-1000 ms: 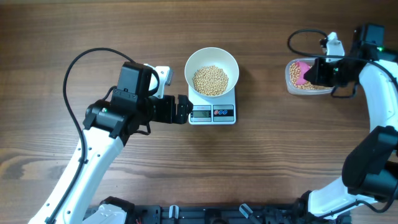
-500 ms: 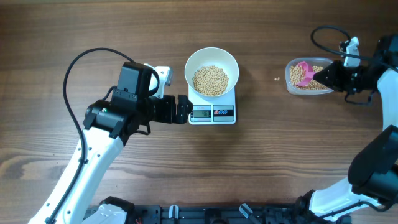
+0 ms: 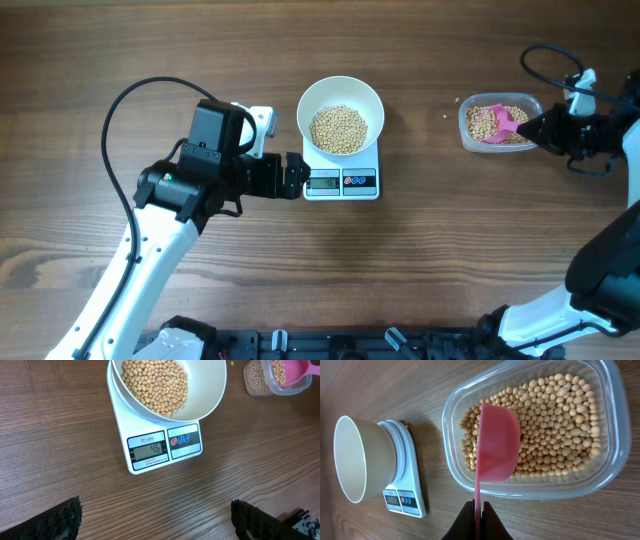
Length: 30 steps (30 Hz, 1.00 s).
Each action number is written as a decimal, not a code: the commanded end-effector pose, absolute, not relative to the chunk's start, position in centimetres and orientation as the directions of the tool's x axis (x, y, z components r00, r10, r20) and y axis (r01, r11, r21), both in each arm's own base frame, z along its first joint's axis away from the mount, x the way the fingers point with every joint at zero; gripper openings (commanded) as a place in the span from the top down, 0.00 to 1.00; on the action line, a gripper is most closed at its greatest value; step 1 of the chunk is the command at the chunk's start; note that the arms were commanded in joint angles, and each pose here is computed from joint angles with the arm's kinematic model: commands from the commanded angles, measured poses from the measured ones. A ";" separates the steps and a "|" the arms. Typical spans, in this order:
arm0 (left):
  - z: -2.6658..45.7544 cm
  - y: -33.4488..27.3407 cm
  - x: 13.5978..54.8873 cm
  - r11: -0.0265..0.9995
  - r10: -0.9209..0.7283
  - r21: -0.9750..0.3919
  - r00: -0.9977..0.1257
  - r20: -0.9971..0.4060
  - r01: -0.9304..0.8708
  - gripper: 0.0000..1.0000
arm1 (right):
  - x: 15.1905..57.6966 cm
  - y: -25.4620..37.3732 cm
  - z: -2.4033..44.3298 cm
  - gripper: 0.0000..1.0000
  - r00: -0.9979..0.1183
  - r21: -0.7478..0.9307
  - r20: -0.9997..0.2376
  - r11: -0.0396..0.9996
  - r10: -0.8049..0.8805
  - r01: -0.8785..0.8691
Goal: Scoop item into bowl and weigh 150g on scale
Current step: 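Scoop soybeans from the tub with the pink scoop, right gripper, then lift the filled pink scoop left over the white bowl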
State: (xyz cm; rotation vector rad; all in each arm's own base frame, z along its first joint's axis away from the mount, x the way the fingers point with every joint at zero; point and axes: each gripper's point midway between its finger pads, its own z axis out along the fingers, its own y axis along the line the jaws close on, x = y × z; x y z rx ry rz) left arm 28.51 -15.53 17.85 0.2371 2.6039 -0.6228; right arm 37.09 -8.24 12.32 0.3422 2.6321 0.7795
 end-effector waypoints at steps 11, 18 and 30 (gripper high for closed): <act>17.6 -15.8 28.3 0.877 0.080 -0.390 -0.884 -0.461 0.283 0.00 | 36.5 -10.1 14.0 0.96 -0.842 0.727 -0.270 0.672 0.467 0.140; 17.6 -15.8 28.3 0.877 0.080 -0.390 -0.884 -0.461 0.283 0.00 | 36.3 -10.1 15.4 0.96 -0.823 0.787 -0.279 0.609 0.494 0.099; 17.6 -15.8 28.3 0.877 0.080 -0.390 -0.884 -0.461 0.283 0.00 | 36.5 -9.3 16.7 0.96 -0.817 0.836 -0.278 0.547 0.506 0.054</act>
